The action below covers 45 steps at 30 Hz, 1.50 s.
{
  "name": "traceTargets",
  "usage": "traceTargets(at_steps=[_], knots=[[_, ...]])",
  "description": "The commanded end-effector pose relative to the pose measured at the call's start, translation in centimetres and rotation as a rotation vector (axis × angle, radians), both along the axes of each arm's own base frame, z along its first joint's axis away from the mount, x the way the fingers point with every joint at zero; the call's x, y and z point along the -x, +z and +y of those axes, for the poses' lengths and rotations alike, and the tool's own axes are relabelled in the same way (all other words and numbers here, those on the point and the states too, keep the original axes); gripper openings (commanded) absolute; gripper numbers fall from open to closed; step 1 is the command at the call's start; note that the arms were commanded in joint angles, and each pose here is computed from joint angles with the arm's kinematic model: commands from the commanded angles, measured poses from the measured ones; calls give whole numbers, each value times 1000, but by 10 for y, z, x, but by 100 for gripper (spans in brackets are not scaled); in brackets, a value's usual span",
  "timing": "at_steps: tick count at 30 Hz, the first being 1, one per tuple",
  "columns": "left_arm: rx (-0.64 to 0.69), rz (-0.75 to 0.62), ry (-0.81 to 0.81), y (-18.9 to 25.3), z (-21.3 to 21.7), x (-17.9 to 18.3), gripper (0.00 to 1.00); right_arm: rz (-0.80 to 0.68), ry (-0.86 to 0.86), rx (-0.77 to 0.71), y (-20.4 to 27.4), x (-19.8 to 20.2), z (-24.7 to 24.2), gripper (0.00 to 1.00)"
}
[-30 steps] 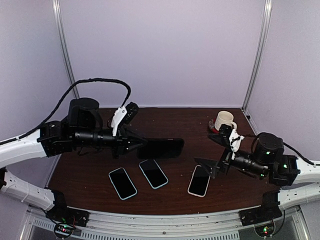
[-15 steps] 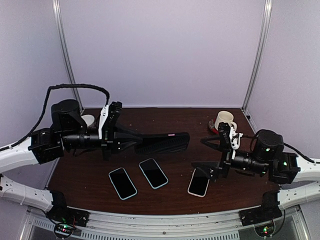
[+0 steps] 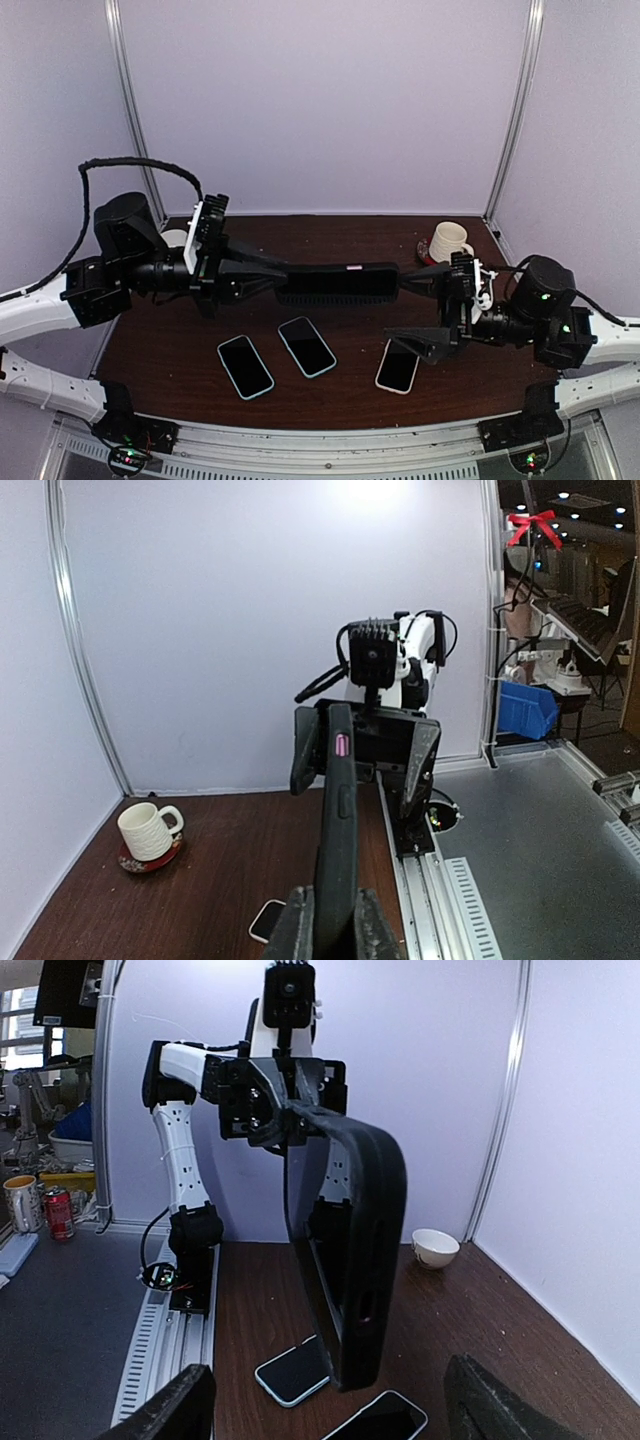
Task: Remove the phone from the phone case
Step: Pass from the right arm to the left, then pass from the left arm to the right
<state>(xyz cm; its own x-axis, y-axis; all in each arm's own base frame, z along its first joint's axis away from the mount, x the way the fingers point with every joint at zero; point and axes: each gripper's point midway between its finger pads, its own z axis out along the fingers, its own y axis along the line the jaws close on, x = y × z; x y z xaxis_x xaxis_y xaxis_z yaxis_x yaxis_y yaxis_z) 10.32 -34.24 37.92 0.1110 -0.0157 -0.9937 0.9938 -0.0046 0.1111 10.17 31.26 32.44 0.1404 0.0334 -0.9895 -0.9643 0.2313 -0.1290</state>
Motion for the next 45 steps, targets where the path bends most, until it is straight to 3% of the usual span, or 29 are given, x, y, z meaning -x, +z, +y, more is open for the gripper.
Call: traceTargets(at_steps=[1,6,20,34,39,43,45], knots=[[190,-67,-76,46,5,14,0,-63,123,-53,17,21,8,78],[203,-62,-92,49,4,15,0,-61,194,-95,29,31,13,66],[215,-45,-112,50,2,17,0,-88,198,-200,67,32,13,50],[211,-60,-129,42,2,20,0,-80,220,-169,61,34,23,3],[136,-84,-148,30,-2,22,0,-108,216,-141,55,35,21,0],[18,-163,-147,16,2,25,39,-170,110,-84,40,21,16,0],[-69,-175,-146,2,5,25,46,-224,68,-89,36,17,9,0]])
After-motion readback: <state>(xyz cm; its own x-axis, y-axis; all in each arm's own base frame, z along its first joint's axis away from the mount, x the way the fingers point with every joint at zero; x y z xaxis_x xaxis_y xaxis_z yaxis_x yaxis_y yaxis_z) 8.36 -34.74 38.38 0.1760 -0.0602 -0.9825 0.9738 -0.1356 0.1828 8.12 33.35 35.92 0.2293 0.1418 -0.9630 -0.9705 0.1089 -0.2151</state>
